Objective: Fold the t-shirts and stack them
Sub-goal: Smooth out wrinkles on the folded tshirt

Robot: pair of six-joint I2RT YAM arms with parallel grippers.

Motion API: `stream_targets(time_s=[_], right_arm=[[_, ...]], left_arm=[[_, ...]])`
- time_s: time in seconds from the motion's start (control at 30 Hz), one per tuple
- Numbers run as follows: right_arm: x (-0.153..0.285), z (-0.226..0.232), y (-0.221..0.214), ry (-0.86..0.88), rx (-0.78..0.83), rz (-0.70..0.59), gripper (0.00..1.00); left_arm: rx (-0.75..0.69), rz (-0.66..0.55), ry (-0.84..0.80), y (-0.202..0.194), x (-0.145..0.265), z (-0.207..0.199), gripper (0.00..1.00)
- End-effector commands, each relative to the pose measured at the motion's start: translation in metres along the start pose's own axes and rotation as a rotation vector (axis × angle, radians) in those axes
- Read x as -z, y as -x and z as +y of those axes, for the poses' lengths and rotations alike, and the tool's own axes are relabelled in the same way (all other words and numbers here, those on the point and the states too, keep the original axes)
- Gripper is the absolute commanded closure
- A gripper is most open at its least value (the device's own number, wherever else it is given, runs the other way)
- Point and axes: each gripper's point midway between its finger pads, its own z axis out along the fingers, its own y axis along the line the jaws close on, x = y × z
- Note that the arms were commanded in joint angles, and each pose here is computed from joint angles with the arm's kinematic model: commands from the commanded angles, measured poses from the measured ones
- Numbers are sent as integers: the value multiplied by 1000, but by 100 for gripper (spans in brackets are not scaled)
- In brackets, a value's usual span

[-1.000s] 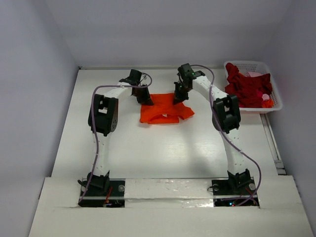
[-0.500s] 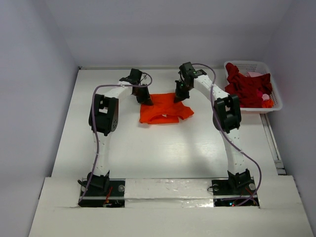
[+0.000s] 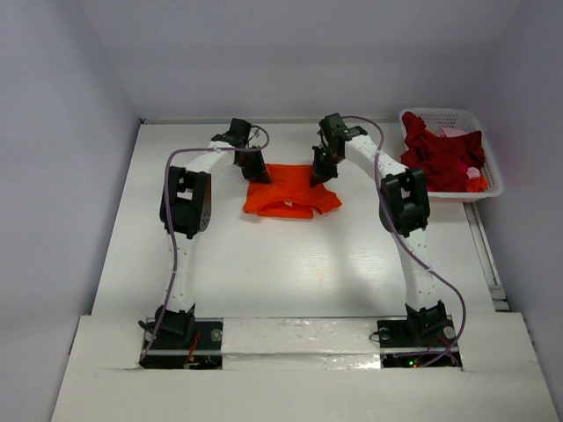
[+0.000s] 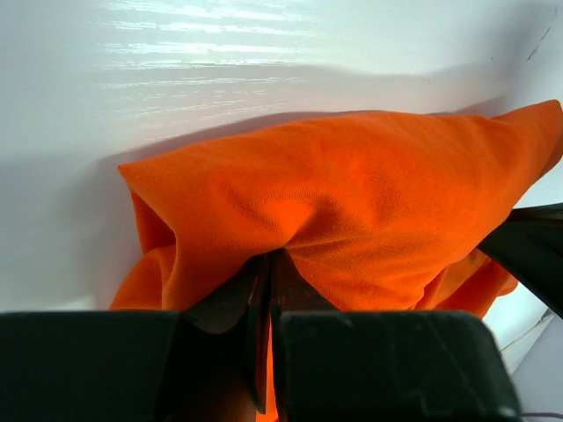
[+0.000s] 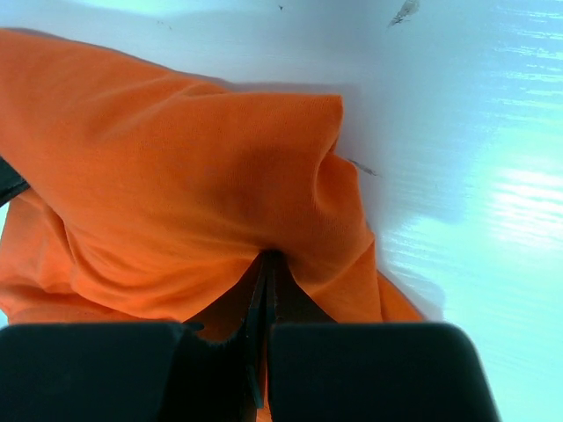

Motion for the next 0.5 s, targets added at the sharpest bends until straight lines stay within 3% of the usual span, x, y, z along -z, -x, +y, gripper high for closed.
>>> stream_targets(time_s=[0.0, 0.33, 0.47], right_arm=[[13, 7, 10, 22, 22, -40, 100], [17, 9, 14, 22, 26, -52, 100], [17, 8, 13, 18, 27, -50, 100]], left_arm=[[-3, -5, 76, 5, -3, 23, 100], [-5, -28, 57, 3, 13, 15, 96], [-12, -40, 35, 3, 25, 6, 79]])
